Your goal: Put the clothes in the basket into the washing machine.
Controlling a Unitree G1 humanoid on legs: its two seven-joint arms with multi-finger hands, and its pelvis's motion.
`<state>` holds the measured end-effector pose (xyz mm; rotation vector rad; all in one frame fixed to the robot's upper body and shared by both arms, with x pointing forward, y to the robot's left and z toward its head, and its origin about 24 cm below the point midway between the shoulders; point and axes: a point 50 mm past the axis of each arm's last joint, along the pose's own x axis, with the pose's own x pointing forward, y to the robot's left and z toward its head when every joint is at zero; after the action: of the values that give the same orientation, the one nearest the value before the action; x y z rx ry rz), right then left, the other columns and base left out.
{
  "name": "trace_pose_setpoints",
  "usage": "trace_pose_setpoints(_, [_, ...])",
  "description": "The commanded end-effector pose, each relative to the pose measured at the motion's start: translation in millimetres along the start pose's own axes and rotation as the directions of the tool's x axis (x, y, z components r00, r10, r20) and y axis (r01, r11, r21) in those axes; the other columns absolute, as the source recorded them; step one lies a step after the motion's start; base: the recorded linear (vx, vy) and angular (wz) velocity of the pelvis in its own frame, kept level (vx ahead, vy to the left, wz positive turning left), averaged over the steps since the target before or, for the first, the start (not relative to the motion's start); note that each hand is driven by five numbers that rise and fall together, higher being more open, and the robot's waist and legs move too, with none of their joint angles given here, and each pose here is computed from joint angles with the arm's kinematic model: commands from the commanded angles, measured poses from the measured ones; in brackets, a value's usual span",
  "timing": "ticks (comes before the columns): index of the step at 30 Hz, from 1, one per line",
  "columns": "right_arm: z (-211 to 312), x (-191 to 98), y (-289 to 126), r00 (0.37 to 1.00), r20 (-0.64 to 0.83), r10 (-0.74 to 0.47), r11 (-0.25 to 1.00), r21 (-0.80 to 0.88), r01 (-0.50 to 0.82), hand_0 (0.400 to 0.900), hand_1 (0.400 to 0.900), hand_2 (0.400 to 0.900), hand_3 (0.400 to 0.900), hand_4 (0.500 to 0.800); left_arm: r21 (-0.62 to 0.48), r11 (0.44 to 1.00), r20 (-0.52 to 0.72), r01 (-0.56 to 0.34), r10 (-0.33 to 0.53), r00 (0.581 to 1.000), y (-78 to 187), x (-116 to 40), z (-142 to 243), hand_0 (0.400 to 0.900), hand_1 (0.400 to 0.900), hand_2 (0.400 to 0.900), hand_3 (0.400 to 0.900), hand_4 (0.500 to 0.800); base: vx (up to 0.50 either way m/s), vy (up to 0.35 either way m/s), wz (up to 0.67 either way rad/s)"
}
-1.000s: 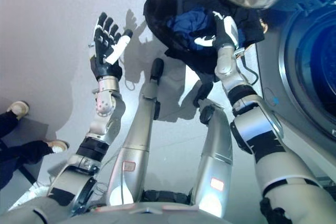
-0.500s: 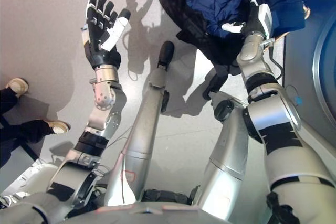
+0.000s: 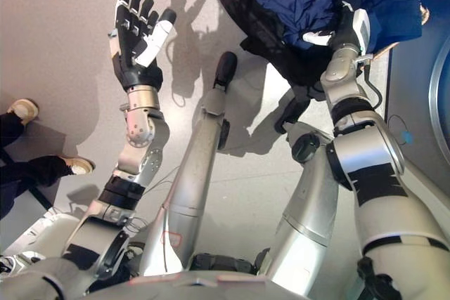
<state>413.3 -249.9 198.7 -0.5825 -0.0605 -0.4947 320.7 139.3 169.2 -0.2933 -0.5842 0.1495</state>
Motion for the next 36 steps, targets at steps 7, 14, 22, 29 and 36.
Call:
trace_pose_setpoints(7, [-65,-13,-7,0.981,-0.195,0.004,0.995,-0.094,-0.023,0.4,0.4,0.4,0.4,0.5,-0.06,0.998,0.108,0.009,-0.003,0.994,1,-14.6,18,0.9,0.9,0.9,0.9,0.8,0.0,0.0,0.0])
trace_pose_setpoints(14, [-64,-13,-6,0.981,-0.193,0.005,0.996,-0.081,-0.021,0.4,0.4,0.4,0.4,0.5,-0.063,0.998,0.094,-0.009,0.015,0.995,5,-14.9,15,0.9,0.9,0.9,0.9,0.8,0.0,0.0,0.0])
trace_pose_setpoints(22, [-39,-15,16,0.995,-0.089,0.042,0.999,0.012,-0.041,0.4,0.4,0.4,0.4,0.5,-0.035,0.997,0.086,-0.072,0.075,0.993,18,-11.8,12,0.9,0.9,0.9,0.9,0.8,-0.01,-0.009,-0.06])
trace_pose_setpoints(29, [-18,-24,42,0.996,0.01,0.087,0.992,0.093,-0.088,0.4,0.4,0.4,0.4,0.5,-0.003,0.992,0.069,-0.125,0.125,0.99,29,-9.5,8,0.9,0.9,0.9,0.9,0.8,-0.015,-0.004,-0.12])
trace_pose_setpoints(36, [9,-35,56,0.978,0.172,0.119,0.972,0.18,-0.15,0.4,0.4,0.4,0.4,0.5,0.045,0.975,0.027,-0.217,0.216,0.976,55,-11.5,-1,0.9,0.9,0.9,0.9,0.8,-0.03,0.016,-0.16])
